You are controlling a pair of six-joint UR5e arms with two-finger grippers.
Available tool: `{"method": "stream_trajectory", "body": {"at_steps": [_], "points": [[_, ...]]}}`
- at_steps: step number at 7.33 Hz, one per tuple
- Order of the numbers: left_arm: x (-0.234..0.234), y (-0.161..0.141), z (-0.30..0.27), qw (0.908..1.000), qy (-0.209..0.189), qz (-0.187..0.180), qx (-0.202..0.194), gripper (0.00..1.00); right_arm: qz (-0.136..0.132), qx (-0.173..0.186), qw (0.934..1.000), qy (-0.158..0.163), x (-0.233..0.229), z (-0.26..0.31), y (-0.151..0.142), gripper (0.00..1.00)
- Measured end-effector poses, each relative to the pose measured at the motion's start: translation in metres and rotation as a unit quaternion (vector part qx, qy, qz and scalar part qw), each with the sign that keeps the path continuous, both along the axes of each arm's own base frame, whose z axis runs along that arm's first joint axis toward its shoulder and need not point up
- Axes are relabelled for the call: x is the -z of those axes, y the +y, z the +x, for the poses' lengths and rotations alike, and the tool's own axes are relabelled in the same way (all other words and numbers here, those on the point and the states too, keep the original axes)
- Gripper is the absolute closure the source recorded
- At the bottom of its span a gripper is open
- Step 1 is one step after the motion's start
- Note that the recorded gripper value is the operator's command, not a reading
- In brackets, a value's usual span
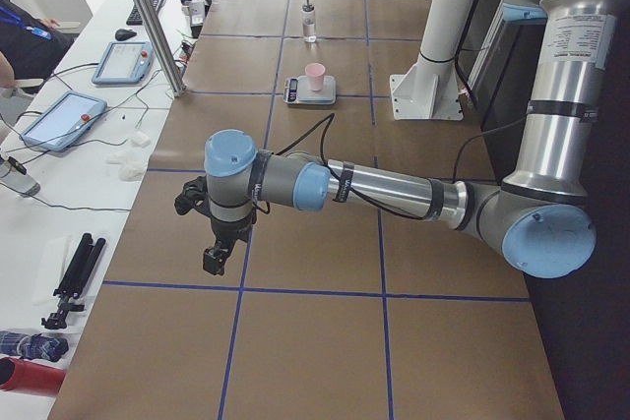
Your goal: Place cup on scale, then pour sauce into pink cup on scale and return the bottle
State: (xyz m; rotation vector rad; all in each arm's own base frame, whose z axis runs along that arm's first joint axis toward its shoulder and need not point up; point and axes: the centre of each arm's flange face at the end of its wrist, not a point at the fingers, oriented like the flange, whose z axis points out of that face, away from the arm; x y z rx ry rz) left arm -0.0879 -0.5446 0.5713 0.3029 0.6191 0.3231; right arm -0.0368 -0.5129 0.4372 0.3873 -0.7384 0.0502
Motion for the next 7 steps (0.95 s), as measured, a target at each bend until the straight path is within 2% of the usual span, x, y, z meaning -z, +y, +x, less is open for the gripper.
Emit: {"method": "stream_trajectory", "body": {"at_steps": [1, 2, 3, 5, 7], "points": [[-0.003, 0.001, 0.000, 1.0000, 0.001, -0.003, 0.000, 0.00, -0.022, 0.057, 0.9980, 0.016, -0.021, 0.021, 0.003, 0.00], [-0.008, 0.003, 0.000, 0.9999, 0.001, -0.011, -0.002, 0.00, -0.035, 0.109, 0.9931, 0.024, -0.046, 0.042, 0.007, 0.00], [-0.014, 0.006, 0.000, 0.9996, 0.002, -0.027, -0.003, 0.00, -0.042, 0.145, 0.9883, 0.022, -0.077, 0.060, 0.010, 0.00], [-0.042, 0.019, -0.001, 0.9977, 0.001, -0.061, -0.028, 0.00, -0.057, 0.174, 0.9831, 0.009, -0.132, 0.089, 0.016, 0.00], [-0.089, 0.043, 0.000, 0.9944, 0.016, -0.081, -0.065, 0.00, -0.082, 0.178, 0.9806, -0.001, -0.166, 0.094, 0.022, 0.00]]}}
